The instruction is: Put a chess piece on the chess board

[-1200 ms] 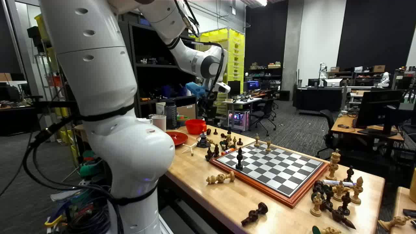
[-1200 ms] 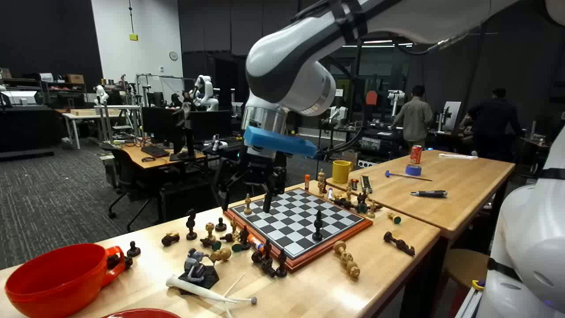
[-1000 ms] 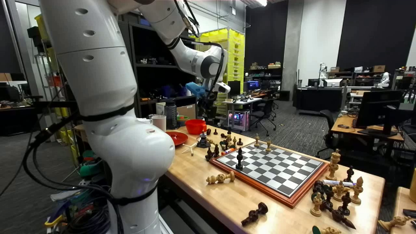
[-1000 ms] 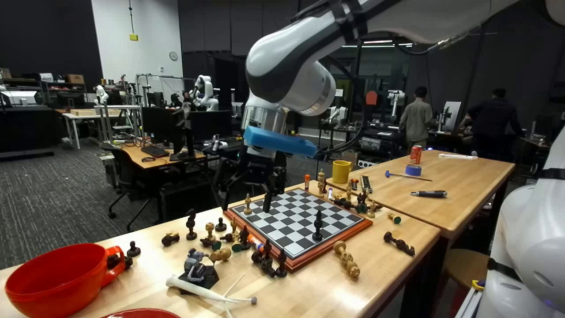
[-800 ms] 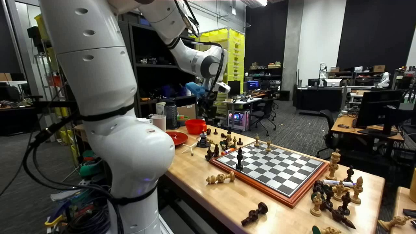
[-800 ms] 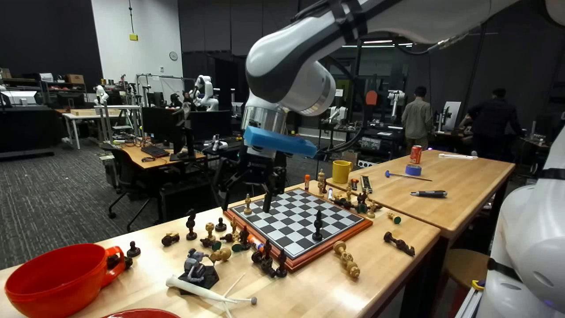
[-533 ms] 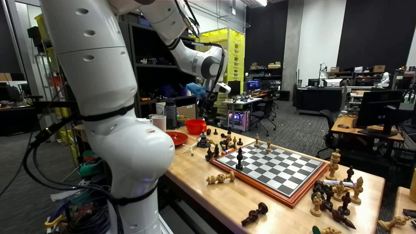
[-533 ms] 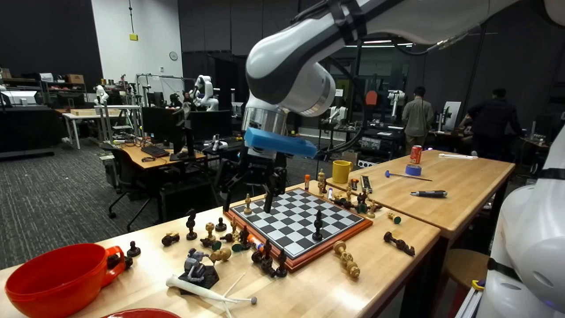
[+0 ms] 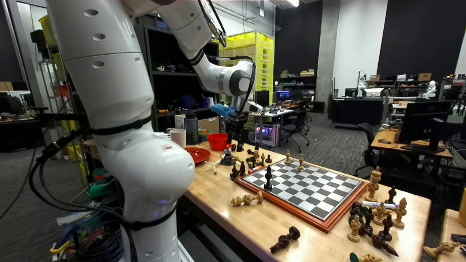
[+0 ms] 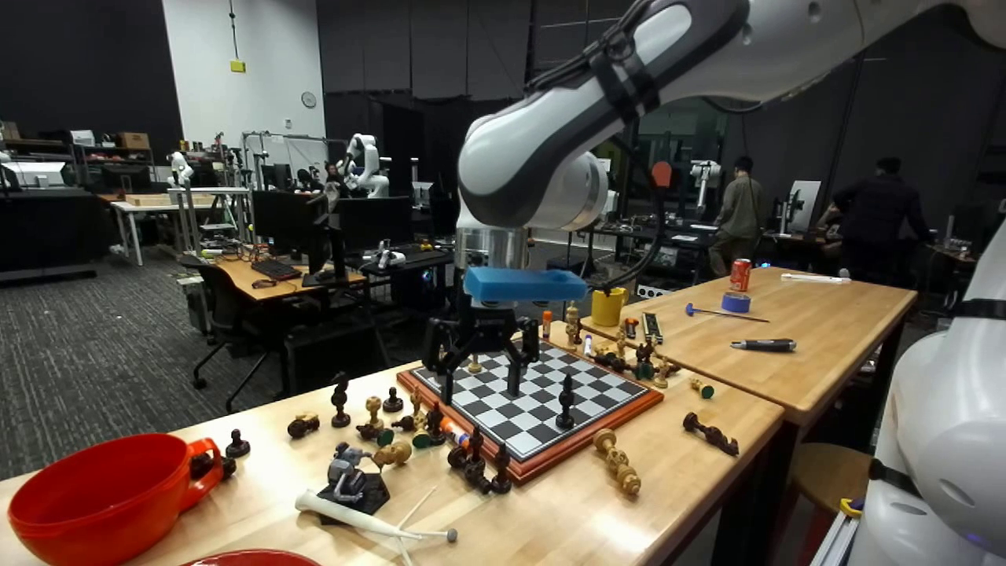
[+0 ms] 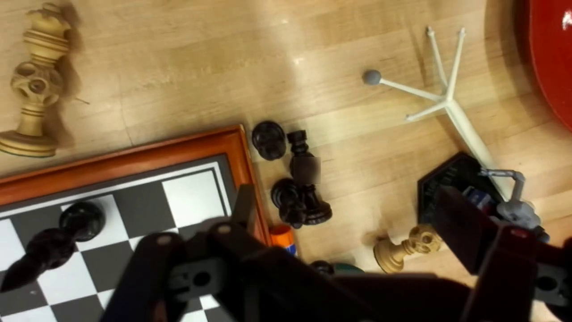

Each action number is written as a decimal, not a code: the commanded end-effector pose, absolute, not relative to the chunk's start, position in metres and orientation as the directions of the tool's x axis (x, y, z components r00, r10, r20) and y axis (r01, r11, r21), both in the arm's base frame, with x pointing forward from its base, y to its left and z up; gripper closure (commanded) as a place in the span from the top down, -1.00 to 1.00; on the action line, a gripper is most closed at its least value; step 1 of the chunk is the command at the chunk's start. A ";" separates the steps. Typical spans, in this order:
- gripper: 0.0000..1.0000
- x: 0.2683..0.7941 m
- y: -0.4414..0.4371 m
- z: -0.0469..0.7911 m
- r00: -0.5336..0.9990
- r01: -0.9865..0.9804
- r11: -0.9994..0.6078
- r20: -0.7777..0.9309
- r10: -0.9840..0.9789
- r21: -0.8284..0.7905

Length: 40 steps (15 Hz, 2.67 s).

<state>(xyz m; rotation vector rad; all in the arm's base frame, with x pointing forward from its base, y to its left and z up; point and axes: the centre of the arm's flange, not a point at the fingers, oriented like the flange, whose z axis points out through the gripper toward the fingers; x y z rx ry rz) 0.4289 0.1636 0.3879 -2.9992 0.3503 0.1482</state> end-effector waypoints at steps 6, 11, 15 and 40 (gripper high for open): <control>1.00 0.413 0.155 0.333 0.959 -0.258 -0.965 -0.132 -0.251 -0.040; 1.00 0.427 0.154 0.317 0.963 -0.260 -0.965 -0.083 -0.255 -0.048; 0.50 0.428 0.147 0.307 0.962 -0.264 -0.964 -0.087 -0.260 -0.034; 0.28 0.410 0.146 0.347 0.949 -0.277 -0.960 -0.165 -0.268 -0.037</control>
